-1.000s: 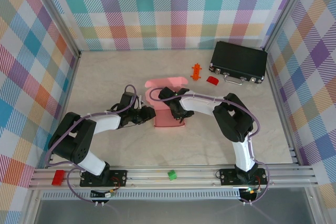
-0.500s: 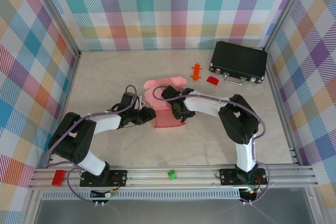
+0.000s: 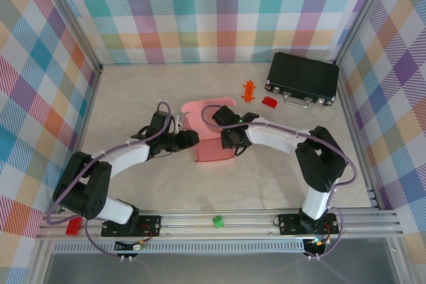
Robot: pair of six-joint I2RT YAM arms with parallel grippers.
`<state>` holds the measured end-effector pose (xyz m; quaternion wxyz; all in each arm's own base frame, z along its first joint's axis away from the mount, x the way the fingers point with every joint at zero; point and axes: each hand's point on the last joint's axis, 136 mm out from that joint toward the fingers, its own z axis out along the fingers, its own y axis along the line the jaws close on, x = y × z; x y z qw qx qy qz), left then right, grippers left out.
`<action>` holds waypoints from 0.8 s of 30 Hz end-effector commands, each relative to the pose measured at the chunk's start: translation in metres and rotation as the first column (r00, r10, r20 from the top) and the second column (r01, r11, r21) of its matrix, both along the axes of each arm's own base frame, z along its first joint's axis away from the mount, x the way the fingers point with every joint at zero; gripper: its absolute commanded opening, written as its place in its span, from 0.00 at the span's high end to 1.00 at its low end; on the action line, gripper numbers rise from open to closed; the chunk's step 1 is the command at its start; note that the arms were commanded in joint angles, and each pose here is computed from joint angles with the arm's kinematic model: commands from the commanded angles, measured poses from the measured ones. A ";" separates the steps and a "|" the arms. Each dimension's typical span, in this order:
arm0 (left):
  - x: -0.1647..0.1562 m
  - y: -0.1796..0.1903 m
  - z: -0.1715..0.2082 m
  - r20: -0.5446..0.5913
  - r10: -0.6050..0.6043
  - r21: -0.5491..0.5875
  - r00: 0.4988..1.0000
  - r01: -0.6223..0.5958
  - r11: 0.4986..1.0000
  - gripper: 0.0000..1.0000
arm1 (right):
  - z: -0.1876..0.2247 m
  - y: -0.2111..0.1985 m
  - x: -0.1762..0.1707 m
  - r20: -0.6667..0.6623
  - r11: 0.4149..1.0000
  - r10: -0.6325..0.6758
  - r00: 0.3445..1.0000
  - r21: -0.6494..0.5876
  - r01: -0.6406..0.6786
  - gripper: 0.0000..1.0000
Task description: Fold the paper box
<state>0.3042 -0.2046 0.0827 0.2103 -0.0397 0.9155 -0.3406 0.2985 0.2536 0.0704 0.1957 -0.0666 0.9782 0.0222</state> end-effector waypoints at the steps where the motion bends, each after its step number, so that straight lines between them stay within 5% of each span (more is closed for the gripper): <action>1: -0.003 0.008 0.017 0.055 -0.022 0.086 0.998 0.017 0.996 0.40 | 0.017 -0.003 0.002 0.037 0.999 0.006 0.999 0.042 -0.007 0.45; 9: 0.005 0.053 0.049 0.165 -0.006 0.337 0.986 -0.050 0.940 0.27 | 0.058 -0.017 0.023 0.113 0.984 0.054 0.992 0.164 -0.072 0.42; 24: 0.059 0.059 0.081 0.111 -0.205 0.388 0.973 0.147 0.910 0.27 | 0.117 -0.036 0.081 0.201 0.837 0.320 0.926 0.398 -0.376 0.43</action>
